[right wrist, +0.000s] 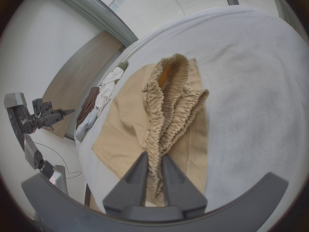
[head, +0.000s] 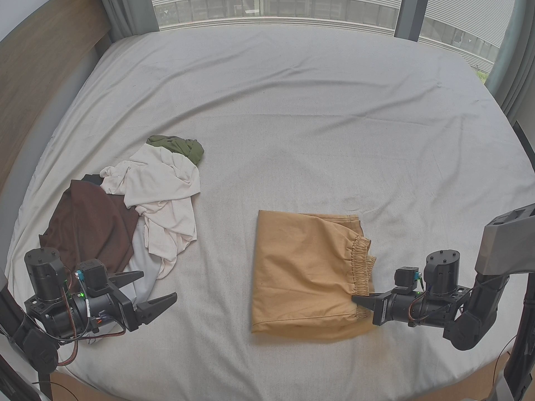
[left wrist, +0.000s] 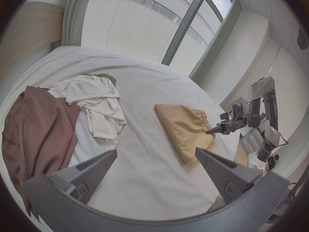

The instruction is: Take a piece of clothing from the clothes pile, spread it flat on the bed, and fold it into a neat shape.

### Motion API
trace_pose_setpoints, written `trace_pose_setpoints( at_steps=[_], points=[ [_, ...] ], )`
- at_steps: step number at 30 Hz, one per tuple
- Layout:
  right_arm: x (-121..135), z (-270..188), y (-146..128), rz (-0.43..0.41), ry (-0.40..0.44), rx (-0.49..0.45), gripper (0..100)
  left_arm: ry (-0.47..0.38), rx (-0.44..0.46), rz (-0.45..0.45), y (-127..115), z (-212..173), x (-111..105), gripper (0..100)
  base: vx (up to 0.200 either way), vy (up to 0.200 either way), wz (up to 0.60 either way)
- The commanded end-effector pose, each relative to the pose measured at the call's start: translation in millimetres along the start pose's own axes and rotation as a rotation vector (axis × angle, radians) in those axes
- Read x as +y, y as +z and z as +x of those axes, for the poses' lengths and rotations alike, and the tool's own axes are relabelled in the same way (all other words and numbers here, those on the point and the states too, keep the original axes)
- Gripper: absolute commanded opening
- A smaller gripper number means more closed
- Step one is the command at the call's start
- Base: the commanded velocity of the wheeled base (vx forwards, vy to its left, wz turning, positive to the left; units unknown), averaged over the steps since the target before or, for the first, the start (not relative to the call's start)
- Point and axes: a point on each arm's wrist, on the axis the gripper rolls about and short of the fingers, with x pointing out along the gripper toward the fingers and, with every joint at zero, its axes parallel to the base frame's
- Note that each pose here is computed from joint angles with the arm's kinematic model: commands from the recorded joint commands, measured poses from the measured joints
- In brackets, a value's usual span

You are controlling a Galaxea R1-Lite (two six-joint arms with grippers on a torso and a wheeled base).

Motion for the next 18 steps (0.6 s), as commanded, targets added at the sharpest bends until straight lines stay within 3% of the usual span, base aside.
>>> trace_pose_setpoints(
  at_steps=[1,18],
  points=[
    [0.5,-6.8,0.0,0.0,-0.011,0.015,0,-0.001,0.003,-0.001,-0.6,0.7,0.0,100,0.0,0.0,0.0],
    [-11.7,-8.6,-0.4,-0.011,-0.054,0.036,0,-0.006,0.008,-0.002,-1.2,1.5,-0.6,100,0.0,0.0,0.0]
  ],
)
